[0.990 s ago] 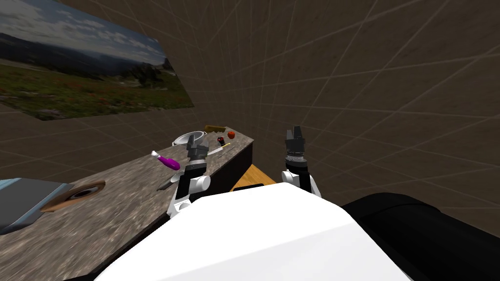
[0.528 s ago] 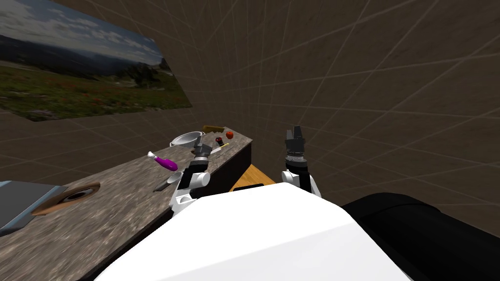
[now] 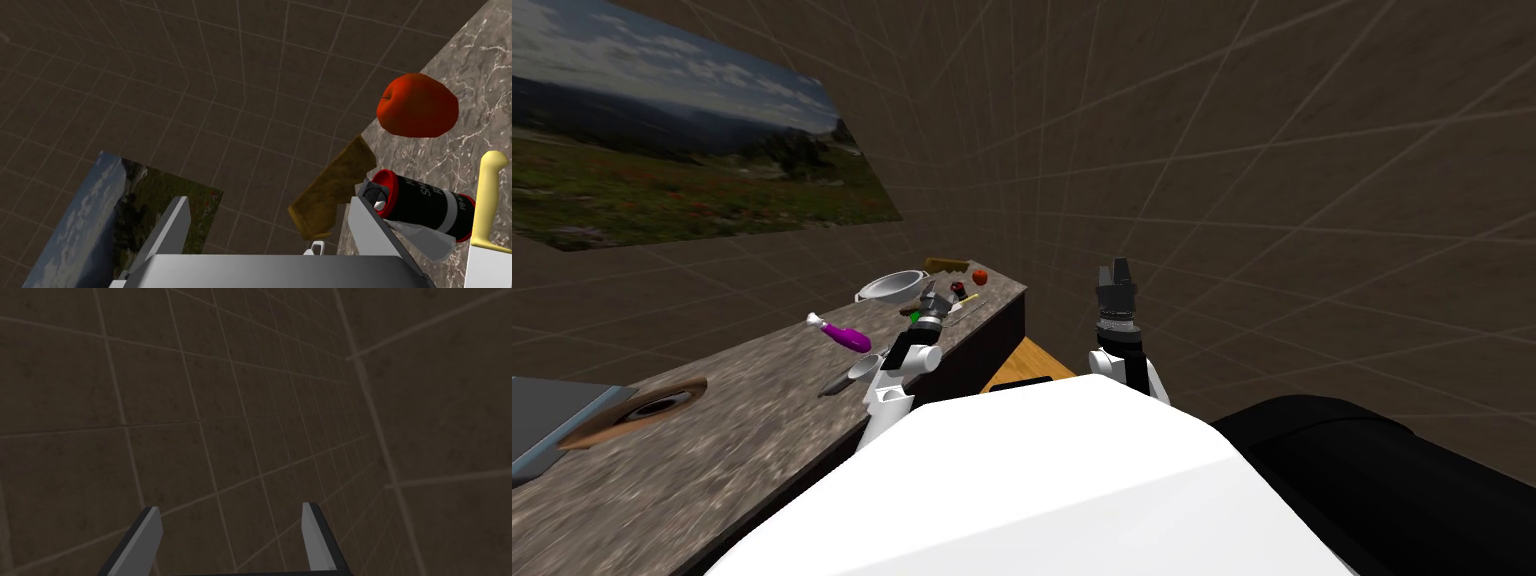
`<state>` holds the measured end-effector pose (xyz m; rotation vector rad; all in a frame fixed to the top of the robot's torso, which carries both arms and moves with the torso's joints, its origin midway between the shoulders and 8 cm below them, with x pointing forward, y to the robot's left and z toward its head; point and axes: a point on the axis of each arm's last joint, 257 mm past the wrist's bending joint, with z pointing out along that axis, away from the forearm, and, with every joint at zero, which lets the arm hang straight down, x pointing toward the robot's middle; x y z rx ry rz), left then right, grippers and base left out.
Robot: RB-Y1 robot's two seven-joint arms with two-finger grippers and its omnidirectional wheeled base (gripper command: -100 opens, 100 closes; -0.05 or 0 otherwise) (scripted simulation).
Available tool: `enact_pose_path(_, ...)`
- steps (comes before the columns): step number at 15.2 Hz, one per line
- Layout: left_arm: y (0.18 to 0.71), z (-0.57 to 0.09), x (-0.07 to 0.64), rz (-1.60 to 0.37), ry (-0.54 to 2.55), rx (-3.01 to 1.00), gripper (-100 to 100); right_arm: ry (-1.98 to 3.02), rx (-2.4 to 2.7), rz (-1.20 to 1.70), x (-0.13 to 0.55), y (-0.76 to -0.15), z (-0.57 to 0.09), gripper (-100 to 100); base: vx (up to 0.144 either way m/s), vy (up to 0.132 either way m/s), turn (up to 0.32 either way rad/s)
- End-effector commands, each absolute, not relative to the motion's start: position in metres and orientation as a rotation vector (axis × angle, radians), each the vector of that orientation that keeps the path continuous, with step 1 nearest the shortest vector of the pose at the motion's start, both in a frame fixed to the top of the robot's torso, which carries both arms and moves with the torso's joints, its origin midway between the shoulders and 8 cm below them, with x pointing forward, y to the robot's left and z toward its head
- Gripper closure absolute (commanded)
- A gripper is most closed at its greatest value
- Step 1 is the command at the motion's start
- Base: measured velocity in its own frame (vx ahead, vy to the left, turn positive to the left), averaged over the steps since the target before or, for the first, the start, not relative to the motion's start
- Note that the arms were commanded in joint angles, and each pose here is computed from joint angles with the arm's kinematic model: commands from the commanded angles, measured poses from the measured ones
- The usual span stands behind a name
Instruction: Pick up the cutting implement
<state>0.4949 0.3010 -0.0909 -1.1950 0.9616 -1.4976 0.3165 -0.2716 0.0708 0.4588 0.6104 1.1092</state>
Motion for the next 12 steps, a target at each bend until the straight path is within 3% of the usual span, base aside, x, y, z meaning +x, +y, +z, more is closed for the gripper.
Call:
enact_pose_path(1, 0.304, -0.106, 0.505, -1.484, 1.001, -1.249, -100, 0.61, 0.459, 1.109, 0.316, -0.272, 0.071, 0, 0.009, -0.025, -0.018)
enact_pose_path(12, 0.32, -0.16, 0.54, -1.4, 1.147, -1.461, -100, 0.61, 0.459, 1.109, 0.316, -0.272, 0.071, 0, 0.011, -0.017, -0.011)
